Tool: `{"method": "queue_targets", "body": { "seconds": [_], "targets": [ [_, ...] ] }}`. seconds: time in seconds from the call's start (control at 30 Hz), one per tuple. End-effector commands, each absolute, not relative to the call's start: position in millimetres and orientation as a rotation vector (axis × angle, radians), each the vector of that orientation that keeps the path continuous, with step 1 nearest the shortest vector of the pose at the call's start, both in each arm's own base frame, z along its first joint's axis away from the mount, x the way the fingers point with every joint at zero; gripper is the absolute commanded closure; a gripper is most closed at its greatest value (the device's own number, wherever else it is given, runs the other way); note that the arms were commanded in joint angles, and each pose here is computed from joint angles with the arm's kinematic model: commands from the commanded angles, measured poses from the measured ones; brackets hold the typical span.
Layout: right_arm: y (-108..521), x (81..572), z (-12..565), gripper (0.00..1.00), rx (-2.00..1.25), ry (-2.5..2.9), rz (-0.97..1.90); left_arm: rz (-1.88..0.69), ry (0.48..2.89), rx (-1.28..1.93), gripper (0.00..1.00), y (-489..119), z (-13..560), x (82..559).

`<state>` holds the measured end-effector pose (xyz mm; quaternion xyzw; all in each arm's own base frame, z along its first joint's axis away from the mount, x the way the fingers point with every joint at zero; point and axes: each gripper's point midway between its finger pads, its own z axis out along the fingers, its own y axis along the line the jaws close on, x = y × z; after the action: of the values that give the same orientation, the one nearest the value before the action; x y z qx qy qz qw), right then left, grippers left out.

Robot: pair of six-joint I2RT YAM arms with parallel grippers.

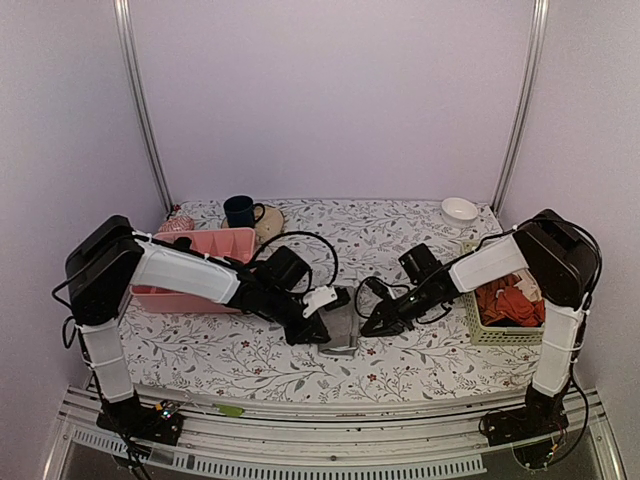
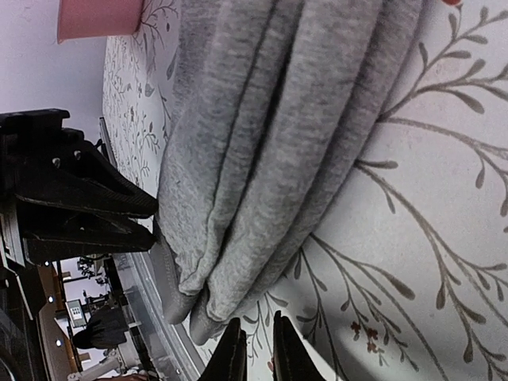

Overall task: Roll the underwear
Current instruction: Smooth out the underwear at the center of the board.

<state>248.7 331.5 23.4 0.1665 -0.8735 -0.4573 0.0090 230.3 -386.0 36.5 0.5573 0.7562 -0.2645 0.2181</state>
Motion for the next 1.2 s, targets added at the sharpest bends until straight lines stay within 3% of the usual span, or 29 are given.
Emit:
{"method": "queue_targets", "body": {
  "seconds": [0.0,0.37,0.47,0.83,1.17],
  "targets": [
    [346.4,251.3,18.4,0.87,0.525,-2.697,-1.468,-0.742,2.019,1.617,0.82,-406.6,37.5,226.4],
    [346.3,244.3,2.1,0.91,0.494,-2.672,-1.43,-0.739,2.075,1.687,0.82,-407.9,5.0,210.7],
    [343.8,240.4,1.3,0.9,0.503,-2.667,-1.418,-0.753,2.072,1.683,0.77,-404.0,9.3,206.3],
    [312.5,249.6,50.6,0.69,0.577,-2.784,-1.44,-0.798,1.835,1.581,0.57,-395.0,93.0,204.4],
    [358.1,271.3,103.0,0.68,0.678,-2.711,-1.599,-0.668,1.768,1.502,0.5,-363.1,109.1,220.3]
  ]
}}
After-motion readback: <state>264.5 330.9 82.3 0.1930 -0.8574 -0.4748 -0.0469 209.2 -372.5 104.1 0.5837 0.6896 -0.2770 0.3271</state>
